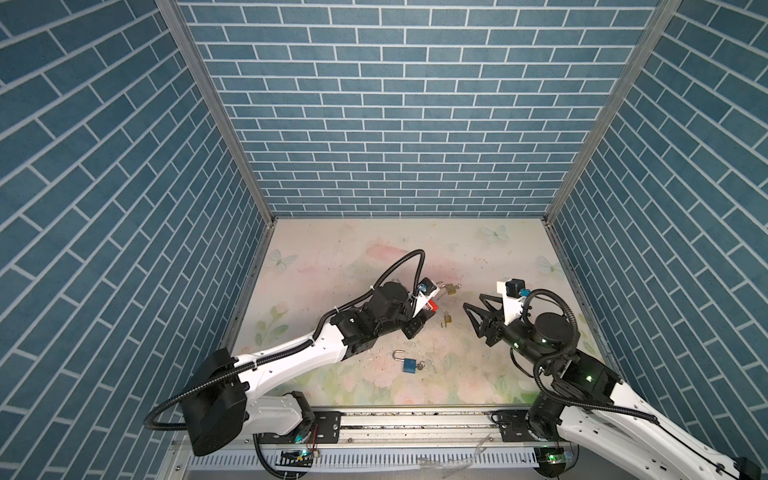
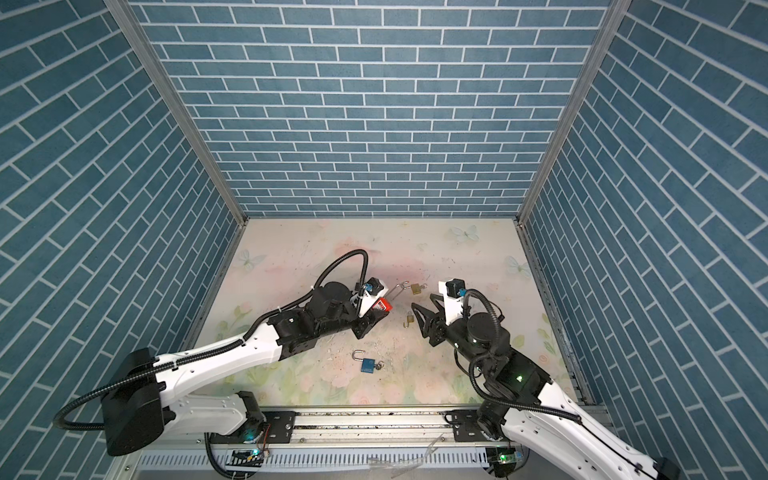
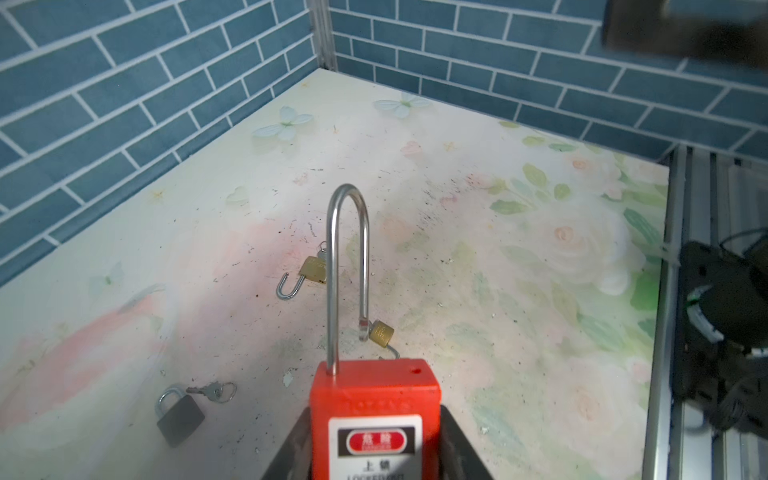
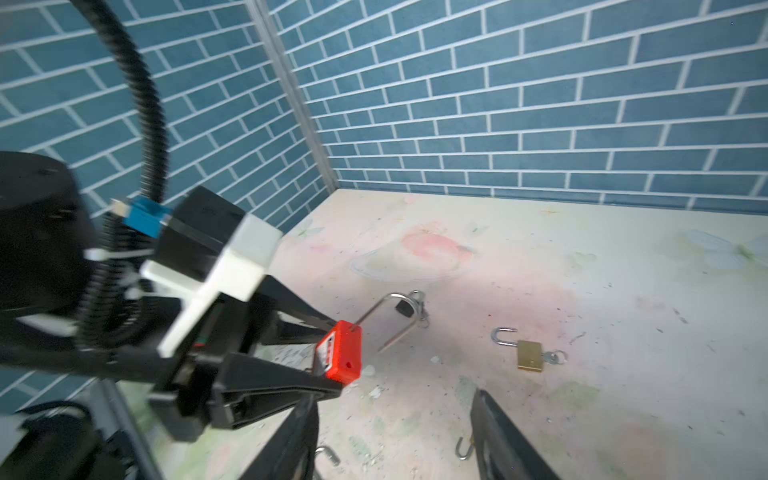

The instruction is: Lock with the key

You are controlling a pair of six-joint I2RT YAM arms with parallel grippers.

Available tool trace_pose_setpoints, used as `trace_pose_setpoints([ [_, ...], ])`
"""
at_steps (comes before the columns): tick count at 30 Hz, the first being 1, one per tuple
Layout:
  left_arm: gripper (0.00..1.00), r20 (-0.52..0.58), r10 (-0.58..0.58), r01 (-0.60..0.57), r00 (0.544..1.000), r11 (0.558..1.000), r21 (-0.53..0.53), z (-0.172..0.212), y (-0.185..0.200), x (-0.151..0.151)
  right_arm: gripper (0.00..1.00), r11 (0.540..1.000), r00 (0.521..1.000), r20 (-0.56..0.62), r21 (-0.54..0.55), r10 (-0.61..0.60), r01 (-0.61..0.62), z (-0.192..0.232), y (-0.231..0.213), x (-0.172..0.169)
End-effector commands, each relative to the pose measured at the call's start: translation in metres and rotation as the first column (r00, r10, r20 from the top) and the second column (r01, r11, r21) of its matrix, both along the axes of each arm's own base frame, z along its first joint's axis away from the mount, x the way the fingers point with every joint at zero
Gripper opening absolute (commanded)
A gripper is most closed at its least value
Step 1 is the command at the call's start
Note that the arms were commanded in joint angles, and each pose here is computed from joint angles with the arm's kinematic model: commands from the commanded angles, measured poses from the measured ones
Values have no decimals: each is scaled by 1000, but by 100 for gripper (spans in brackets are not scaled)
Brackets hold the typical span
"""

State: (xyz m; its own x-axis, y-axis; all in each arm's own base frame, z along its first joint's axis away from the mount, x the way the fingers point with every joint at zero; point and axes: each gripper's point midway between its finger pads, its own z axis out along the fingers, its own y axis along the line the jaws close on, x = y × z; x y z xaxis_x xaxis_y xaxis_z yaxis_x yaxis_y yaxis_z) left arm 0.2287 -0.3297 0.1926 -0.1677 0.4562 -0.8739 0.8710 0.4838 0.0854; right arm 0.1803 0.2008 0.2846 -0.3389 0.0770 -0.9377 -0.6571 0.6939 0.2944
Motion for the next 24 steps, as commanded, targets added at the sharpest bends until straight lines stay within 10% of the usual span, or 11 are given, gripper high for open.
trace_pose_setpoints([
  [1,0,228,-178,165,957,983,74,3,-1,-14,59,981,980,-63,-29,189,-192,0,4,-39],
  [7,0,423,-264,226,867,964,138,7,3,-20,62,973,973,-65,-56,220,-224,9,0,-49],
  [24,0,416,-441,319,795,888,331,-25,7,-37,63,916,937,-120,-199,329,-347,-32,22,-50],
])
